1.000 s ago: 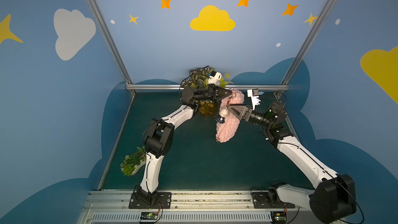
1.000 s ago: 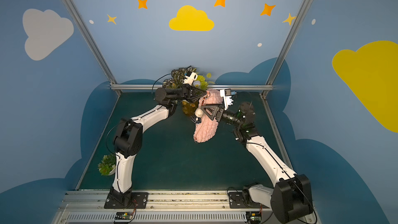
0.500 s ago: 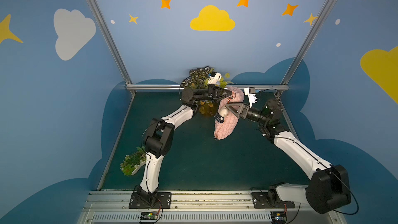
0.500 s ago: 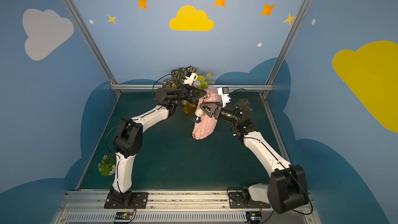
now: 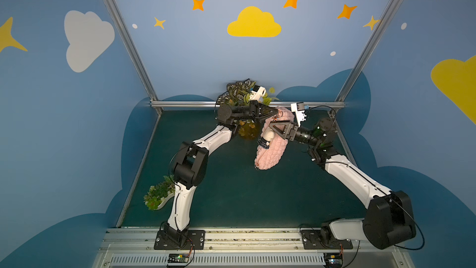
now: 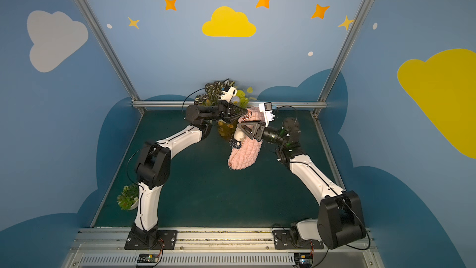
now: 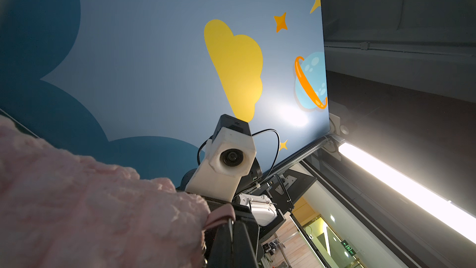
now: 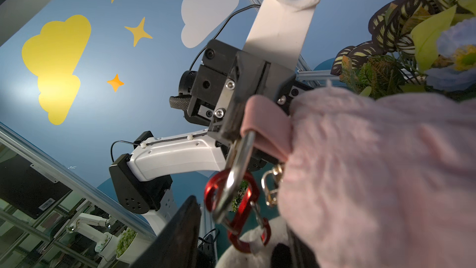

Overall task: Remove the decoration from the bag
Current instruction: Remove the decoration item from the bag.

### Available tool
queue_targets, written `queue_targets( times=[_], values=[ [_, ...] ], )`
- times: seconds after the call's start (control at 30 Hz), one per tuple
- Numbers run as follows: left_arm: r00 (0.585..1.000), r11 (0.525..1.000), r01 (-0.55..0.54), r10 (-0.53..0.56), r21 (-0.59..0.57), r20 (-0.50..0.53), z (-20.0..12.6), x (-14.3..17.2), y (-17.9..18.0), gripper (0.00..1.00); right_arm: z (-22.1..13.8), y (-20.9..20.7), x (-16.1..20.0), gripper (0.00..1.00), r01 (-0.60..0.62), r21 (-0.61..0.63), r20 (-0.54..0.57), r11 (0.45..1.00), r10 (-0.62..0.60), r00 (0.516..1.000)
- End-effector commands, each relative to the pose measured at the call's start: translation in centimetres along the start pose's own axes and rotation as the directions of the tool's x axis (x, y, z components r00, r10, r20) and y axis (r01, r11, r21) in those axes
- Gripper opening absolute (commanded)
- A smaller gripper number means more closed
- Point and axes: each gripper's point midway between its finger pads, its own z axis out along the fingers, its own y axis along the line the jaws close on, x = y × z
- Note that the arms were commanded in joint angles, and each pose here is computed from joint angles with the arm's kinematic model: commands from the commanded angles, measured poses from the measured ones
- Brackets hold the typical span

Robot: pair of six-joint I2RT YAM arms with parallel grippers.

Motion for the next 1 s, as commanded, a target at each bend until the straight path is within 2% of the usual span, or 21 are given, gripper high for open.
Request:
queue_targets(
  times=[0.0, 0.3, 0.5, 0.97],
  values=[
    [0.993, 0.991, -0.117, 0.119, 0.059, -0.016, 0.8, 0.0, -3.9, 0.02, -0.1, 2.2, -1.6, 0.56, 0.106, -0.067, 0.016, 0.992, -0.106, 0.994],
    [0.994, 0.992, -0.106, 0.107, 0.075, -0.021, 1.1, -0.3, -5.0, 0.02, -0.5, 4.1, -2.1, 0.52, 0.179, -0.132, 0.011, 0.975, -0.179, 0.984],
    [0.992, 0.99, -0.11, 0.114, 0.092, -0.044, 1.8, -0.3, -6.2, 0.02, -0.8, 5.3, -2.3, 0.46, 0.215, -0.158, 0.015, 0.964, -0.215, 0.976],
    [0.994, 0.99, -0.093, 0.099, 0.105, -0.05, 2.5, -0.3, -5.7, 0.02, -1.0, 5.4, -4.0, 0.44, 0.221, -0.128, 0.081, 0.967, -0.211, 0.974]
  ],
)
